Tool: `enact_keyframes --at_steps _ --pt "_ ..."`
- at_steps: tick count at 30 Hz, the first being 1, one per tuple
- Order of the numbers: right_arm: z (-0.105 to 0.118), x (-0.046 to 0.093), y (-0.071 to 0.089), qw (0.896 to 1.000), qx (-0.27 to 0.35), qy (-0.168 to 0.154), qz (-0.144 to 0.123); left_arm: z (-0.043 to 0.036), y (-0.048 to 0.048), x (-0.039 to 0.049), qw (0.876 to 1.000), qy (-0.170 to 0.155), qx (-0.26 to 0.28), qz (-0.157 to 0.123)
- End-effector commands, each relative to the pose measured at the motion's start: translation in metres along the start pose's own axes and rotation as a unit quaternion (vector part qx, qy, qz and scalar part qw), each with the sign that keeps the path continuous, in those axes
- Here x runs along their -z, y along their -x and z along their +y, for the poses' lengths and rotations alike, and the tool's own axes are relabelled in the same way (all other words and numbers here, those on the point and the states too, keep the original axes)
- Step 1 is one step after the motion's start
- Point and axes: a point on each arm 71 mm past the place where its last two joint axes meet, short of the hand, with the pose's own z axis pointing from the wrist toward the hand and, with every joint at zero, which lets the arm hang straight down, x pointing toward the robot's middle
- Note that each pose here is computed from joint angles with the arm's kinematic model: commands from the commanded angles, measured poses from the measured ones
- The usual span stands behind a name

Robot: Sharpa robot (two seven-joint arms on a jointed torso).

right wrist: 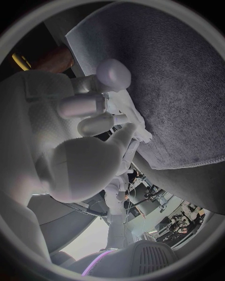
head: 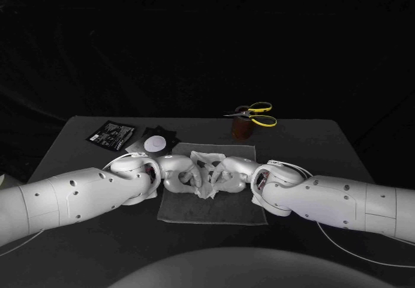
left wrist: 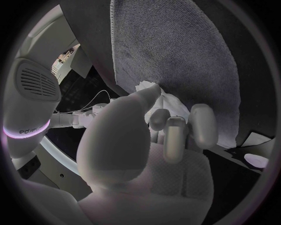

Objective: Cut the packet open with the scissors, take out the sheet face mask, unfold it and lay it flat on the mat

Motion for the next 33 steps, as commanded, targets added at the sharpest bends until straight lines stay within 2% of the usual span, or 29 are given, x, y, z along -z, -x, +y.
enact_keyframes --at_steps 1,18,33 --pt "0.0007 0.0000 0.0003 1.000 0.000 0.005 -0.001 -0.0023 -0.0013 -0.0015 1.000 -0.003 -0.002 0.008" --pt "-0.0008 0.0016 0.0018 1.000 0.003 0.007 -0.005 0.0008 -0.0011 -0.0023 1.000 0.008 -0.003 0.012" --pt "-0.0029 0.0051 0.0054 1.000 0.003 0.010 -0.022 0.0016 -0.0004 -0.0031 1.000 0.013 -0.009 0.009"
